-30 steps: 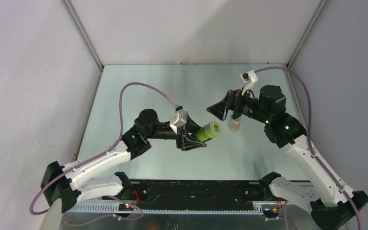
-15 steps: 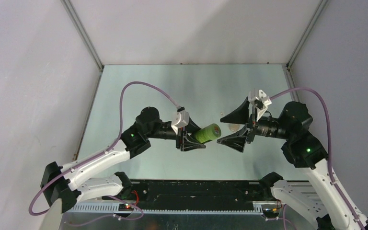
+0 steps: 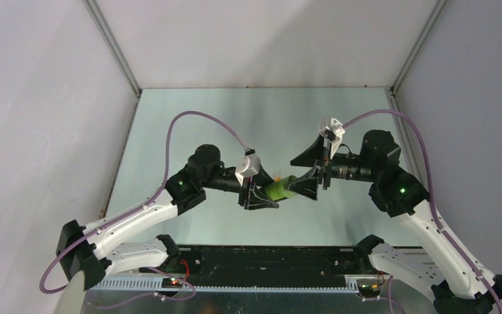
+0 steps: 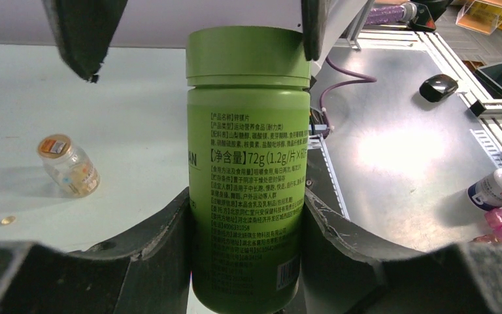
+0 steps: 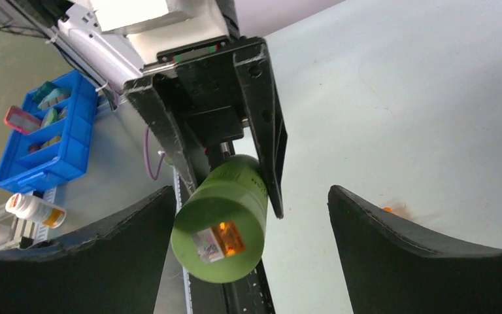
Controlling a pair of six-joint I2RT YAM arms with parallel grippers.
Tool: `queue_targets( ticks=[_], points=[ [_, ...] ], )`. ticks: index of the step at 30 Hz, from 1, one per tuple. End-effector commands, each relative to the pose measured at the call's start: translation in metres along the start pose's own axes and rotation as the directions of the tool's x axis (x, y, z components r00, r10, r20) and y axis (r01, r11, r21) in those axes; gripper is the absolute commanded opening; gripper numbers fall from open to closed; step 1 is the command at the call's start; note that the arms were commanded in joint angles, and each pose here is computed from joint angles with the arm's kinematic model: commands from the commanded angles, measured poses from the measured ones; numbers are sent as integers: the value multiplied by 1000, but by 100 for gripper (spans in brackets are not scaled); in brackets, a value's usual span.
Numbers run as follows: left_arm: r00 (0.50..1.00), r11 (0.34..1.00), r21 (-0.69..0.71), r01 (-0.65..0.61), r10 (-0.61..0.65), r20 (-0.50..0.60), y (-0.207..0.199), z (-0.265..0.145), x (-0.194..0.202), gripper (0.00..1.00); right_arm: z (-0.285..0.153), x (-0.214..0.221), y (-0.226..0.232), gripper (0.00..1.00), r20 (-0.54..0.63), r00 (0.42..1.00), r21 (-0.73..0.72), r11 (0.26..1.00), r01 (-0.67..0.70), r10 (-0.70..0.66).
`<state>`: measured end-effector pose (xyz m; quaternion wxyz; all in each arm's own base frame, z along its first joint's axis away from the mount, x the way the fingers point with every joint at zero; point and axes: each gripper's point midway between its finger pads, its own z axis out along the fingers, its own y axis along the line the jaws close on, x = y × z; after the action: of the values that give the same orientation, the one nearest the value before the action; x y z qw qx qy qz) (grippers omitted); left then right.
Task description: Sort the pills into containers
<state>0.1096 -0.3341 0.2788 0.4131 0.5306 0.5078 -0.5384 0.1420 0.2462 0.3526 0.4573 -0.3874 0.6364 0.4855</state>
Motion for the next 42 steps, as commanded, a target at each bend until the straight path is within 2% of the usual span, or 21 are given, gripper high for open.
queue_targets(
  ticks=[1,4,7,11,17,19,22,25,29,34,38,42],
  points=[
    [993,994,44,-96,93,66,-9,0,-36,0,11,-16,-26,89,61,998,118,993,-25,18],
    [992,994,41,-103,100,73,-11,-2,-38,0,14,-20,-49,87,97,993,231,969,-88,67],
    [990,993,29,-113,111,82,-12,-4,-40,0,10,-21,-78,84,135,983,374,912,-168,125],
    [989,993,9,-119,118,88,-11,-6,-41,0,3,-25,-89,82,174,972,428,877,-221,160],
    [990,994,-8,-112,112,83,-7,-6,-39,0,-11,-47,-53,96,225,963,280,936,-211,150],
    [990,994,-9,-111,112,83,-7,-5,-39,0,-12,-50,-30,98,206,965,169,966,-197,161],
    [989,993,-10,-116,117,88,-7,-6,-41,0,-10,-40,6,98,118,984,-19,991,-133,134],
    [989,993,-2,-120,120,90,-8,-6,-42,0,-10,-21,15,99,48,996,-61,996,-70,73],
    [989,992,18,-123,120,91,-12,-6,-43,0,-9,-13,8,98,29,999,-8,1000,-29,29],
    [989,992,33,-124,120,91,-14,-5,-43,0,-3,-17,-9,96,47,998,66,997,-51,48],
    [987,991,42,-131,126,96,-16,-6,-45,0,6,-18,-41,94,80,987,199,968,-153,140],
    [987,990,36,-133,129,99,-16,-7,-47,0,3,-18,-73,91,124,970,366,899,-241,209]
  ],
)
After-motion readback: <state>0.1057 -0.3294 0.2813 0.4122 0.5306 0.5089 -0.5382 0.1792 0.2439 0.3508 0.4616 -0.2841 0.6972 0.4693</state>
